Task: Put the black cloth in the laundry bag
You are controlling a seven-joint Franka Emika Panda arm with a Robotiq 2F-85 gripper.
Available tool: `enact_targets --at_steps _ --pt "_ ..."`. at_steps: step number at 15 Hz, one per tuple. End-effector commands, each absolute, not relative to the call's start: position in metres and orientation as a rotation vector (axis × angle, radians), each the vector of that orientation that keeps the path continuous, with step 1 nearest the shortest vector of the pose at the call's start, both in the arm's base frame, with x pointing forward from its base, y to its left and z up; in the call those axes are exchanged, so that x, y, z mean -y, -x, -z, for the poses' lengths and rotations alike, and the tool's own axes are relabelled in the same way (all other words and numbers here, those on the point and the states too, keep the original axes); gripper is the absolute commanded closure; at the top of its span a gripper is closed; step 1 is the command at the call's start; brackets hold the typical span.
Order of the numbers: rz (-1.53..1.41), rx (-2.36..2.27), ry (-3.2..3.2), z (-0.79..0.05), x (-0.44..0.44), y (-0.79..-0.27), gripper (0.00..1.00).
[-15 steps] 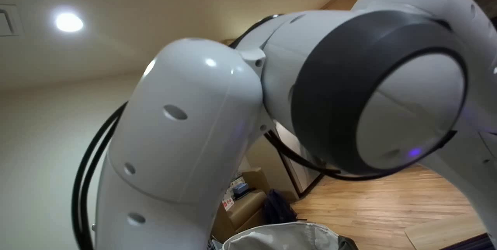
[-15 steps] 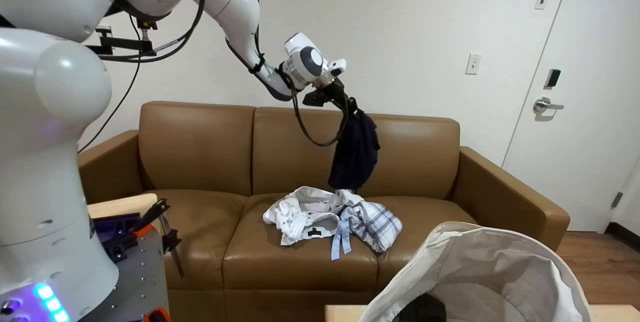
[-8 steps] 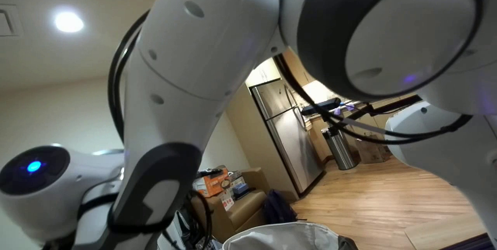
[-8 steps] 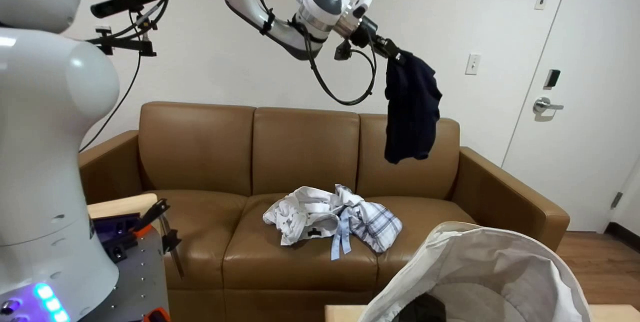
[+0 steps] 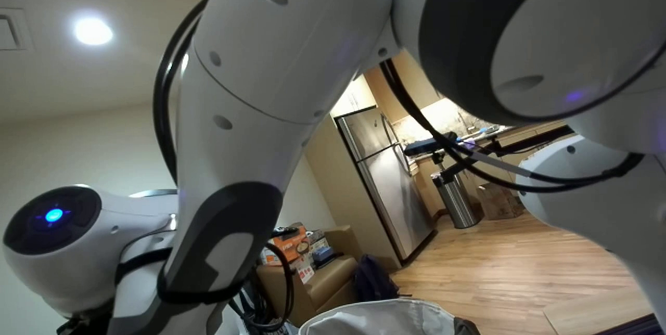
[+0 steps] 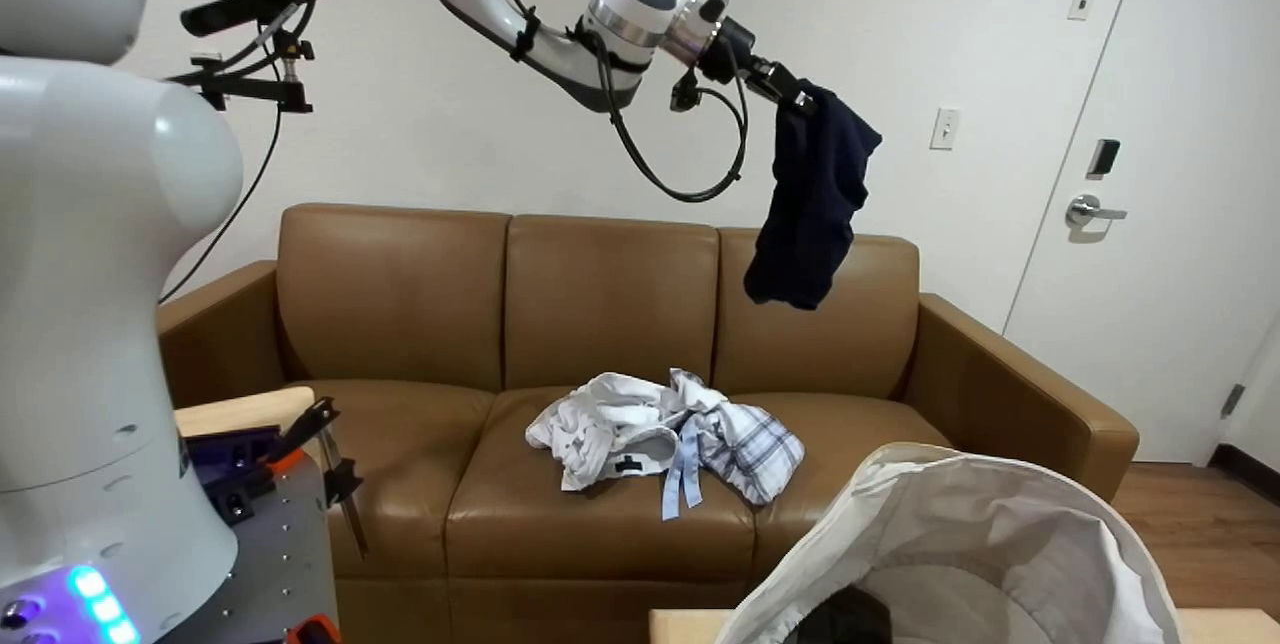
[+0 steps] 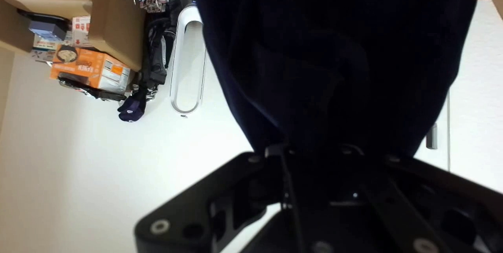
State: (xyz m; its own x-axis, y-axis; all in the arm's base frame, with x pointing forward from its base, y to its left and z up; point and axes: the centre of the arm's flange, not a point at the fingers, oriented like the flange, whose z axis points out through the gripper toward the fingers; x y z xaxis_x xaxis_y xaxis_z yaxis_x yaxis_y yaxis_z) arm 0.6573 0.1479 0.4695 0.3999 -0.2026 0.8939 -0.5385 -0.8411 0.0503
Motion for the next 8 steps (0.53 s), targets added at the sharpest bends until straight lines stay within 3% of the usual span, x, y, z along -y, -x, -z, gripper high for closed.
enact_targets --at_steps 1,8 --pt "-1.449 0.76 -2.33 -0.488 -0.142 -0.666 0.97" --pt "-1.529 1.288 -2.178 -0.547 -0.036 -0.616 0.97"
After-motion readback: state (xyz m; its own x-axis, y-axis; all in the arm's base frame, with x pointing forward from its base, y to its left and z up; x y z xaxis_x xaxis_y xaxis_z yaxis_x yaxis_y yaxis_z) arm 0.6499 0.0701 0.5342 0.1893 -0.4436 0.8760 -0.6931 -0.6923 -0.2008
